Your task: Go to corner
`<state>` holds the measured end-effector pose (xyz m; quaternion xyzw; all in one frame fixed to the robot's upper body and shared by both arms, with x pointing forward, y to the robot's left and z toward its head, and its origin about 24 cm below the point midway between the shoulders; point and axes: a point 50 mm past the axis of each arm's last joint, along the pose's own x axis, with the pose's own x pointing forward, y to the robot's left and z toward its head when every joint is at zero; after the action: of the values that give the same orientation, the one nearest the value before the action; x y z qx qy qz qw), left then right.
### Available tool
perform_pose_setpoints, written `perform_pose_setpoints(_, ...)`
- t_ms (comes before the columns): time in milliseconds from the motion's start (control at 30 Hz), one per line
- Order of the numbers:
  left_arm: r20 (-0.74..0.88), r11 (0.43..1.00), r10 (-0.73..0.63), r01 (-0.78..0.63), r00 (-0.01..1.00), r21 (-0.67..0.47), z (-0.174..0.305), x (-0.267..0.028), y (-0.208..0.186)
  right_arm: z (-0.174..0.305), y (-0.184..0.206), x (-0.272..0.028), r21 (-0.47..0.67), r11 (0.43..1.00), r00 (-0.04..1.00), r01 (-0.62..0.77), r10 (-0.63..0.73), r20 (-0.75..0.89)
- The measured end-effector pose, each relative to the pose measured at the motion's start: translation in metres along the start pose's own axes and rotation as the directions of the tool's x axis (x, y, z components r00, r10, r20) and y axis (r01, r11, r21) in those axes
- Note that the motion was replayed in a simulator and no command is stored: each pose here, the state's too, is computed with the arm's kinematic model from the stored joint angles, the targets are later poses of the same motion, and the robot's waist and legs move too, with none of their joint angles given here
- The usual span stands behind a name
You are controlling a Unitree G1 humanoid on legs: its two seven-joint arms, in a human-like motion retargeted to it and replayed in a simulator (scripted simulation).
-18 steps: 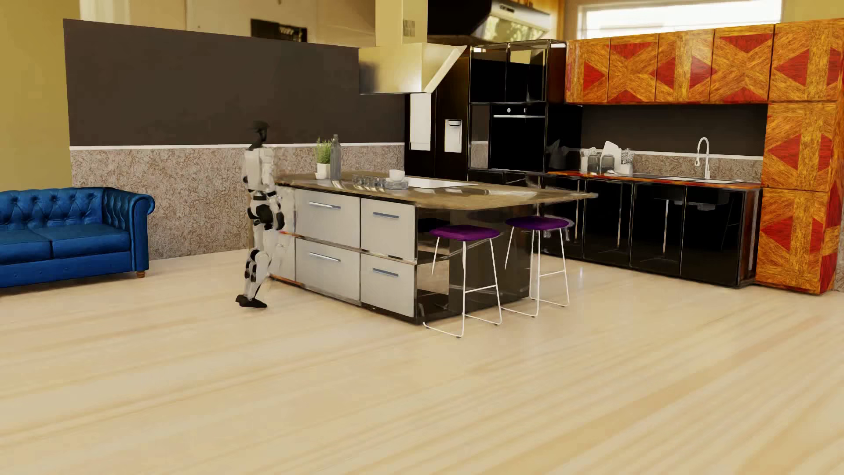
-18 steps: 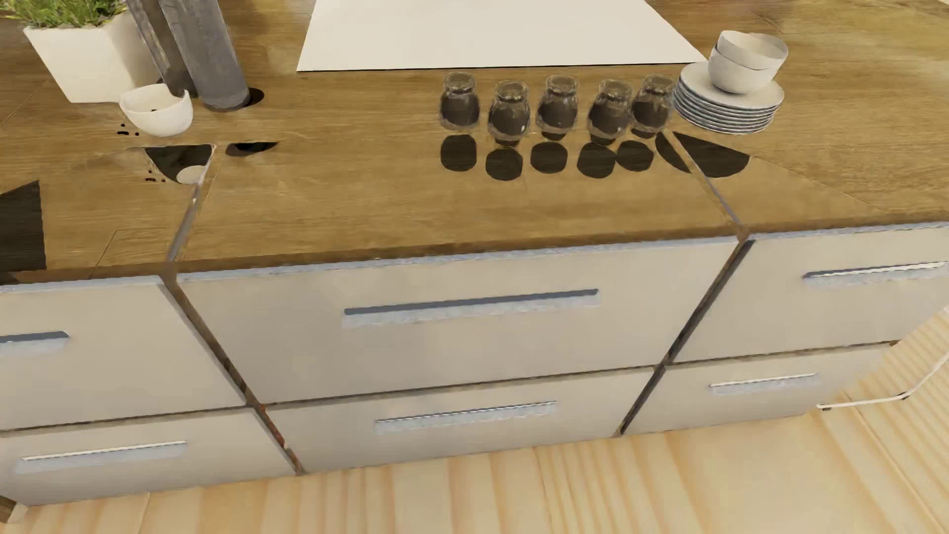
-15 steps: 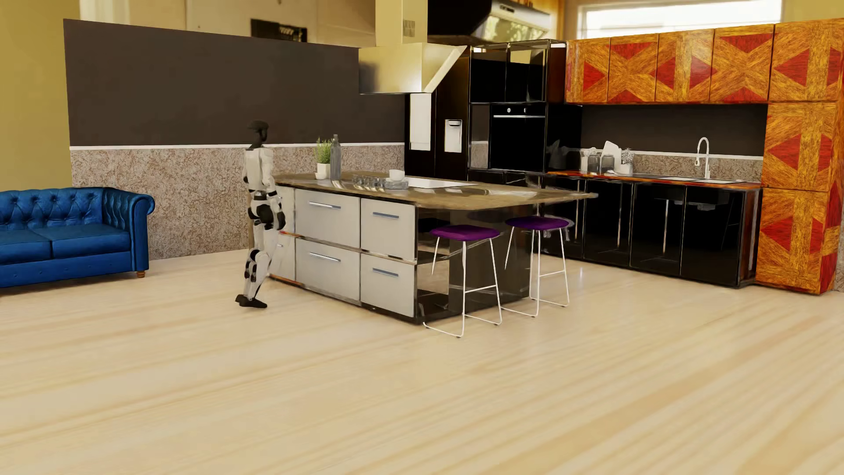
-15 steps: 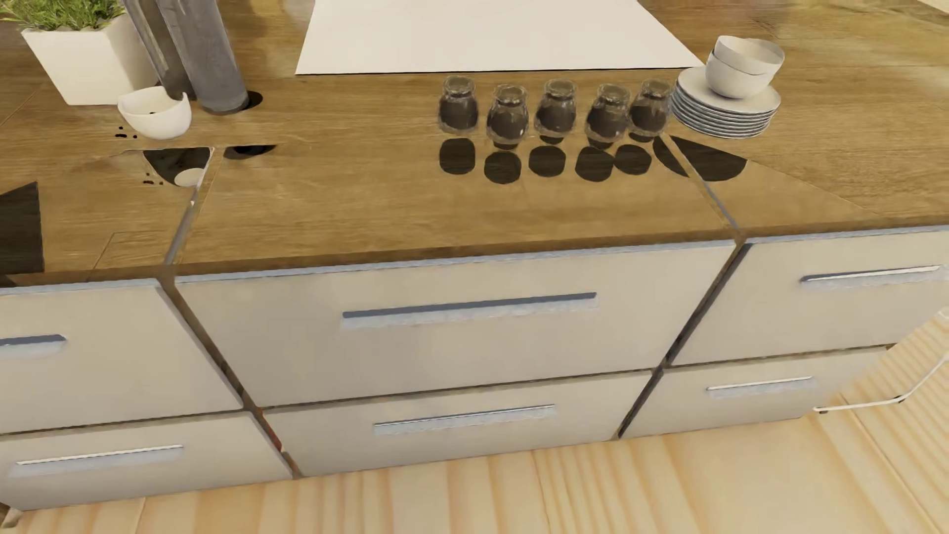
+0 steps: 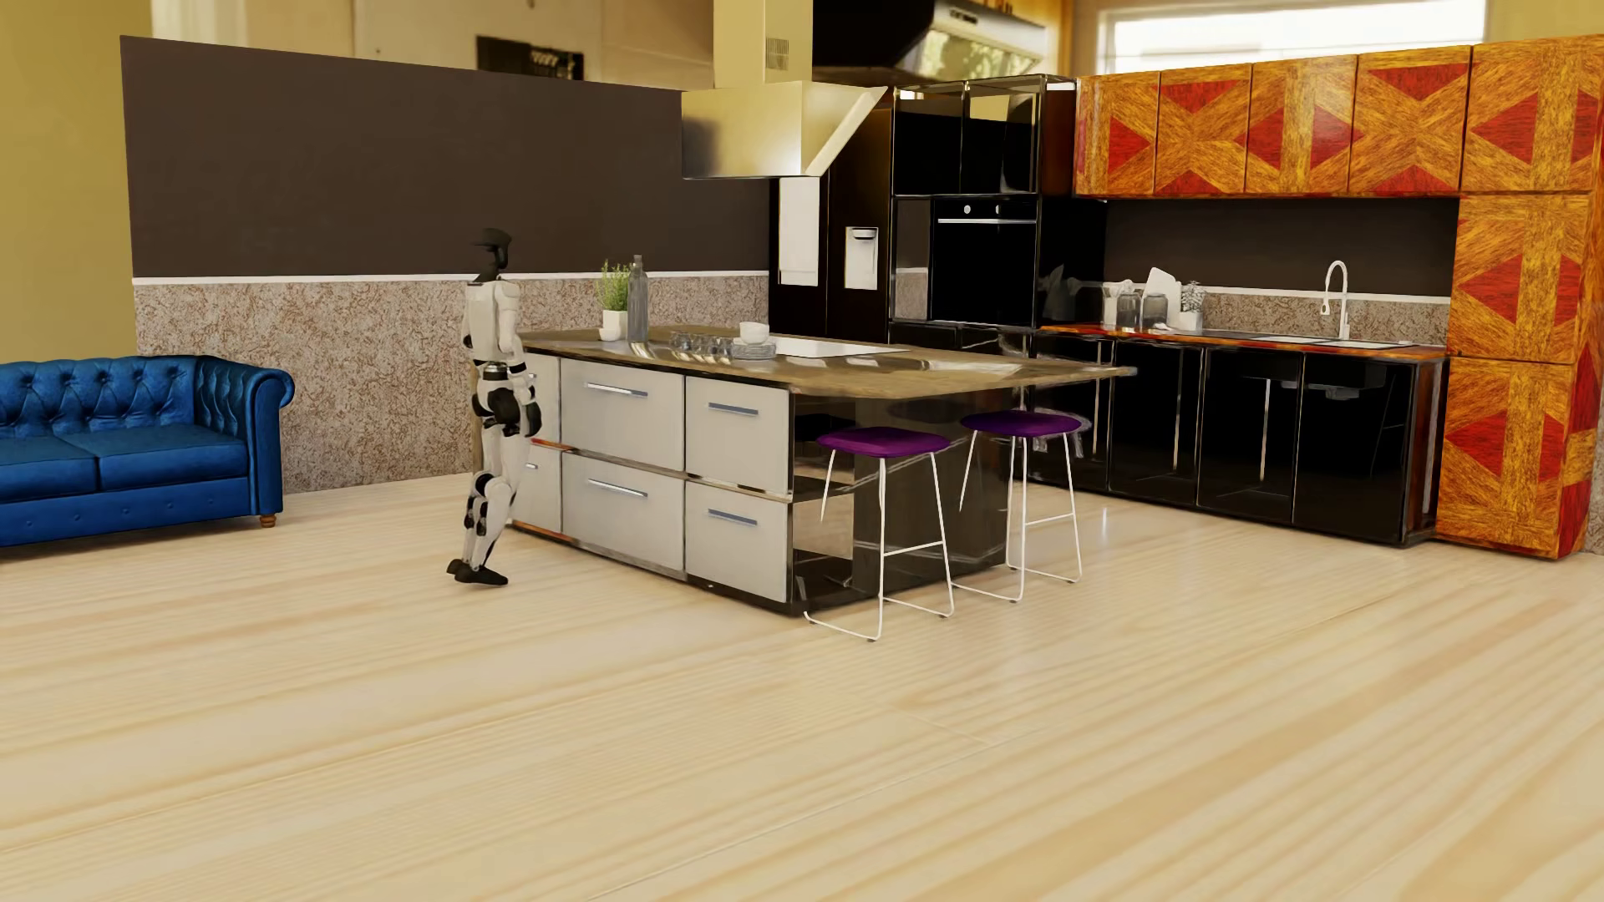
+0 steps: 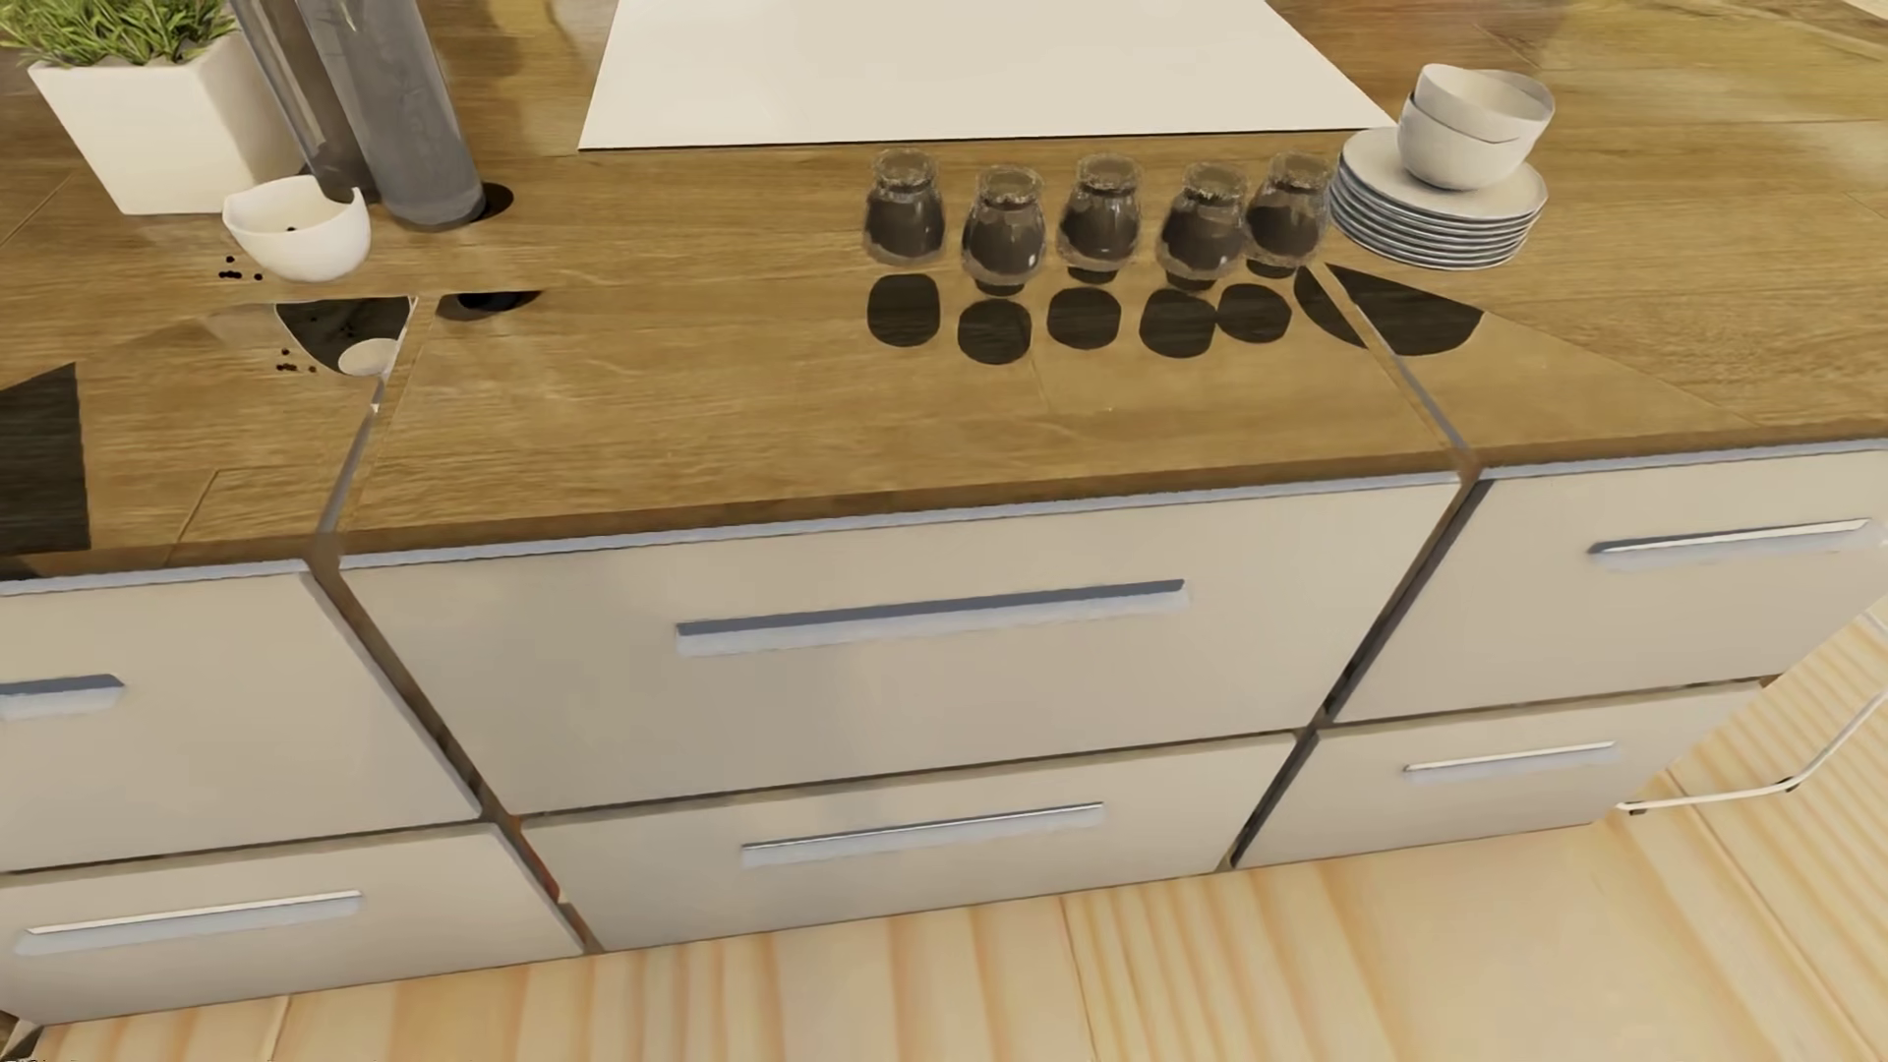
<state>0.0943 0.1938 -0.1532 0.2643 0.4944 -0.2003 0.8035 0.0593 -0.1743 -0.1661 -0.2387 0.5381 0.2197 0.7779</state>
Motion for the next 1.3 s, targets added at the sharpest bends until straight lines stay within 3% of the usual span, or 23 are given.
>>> perform_pose_setpoints(600,0.003,1.0,-0.004,0.005,1.0,-0.02,0.0,0.0,-0.004,-0.003,-0.005,0.0,0.027,0.999,1.0,0.021,-0.02,-0.017)
perform_pose_setpoints(933,0.002,1.0,-0.02,0.02,1.0,0.015,0.003,0.002,-0.006,-0.002,-0.01,0.001,-0.041,0.999,1.0,0.014,-0.014,-0.023)
perform_pose_setpoints(1300,0.015,0.999,-0.033,0.032,0.999,0.034,0.008,0.003,-0.009,-0.004,-0.018,0.001,-0.042,0.999,0.999,0.032,-0.034,-0.036)
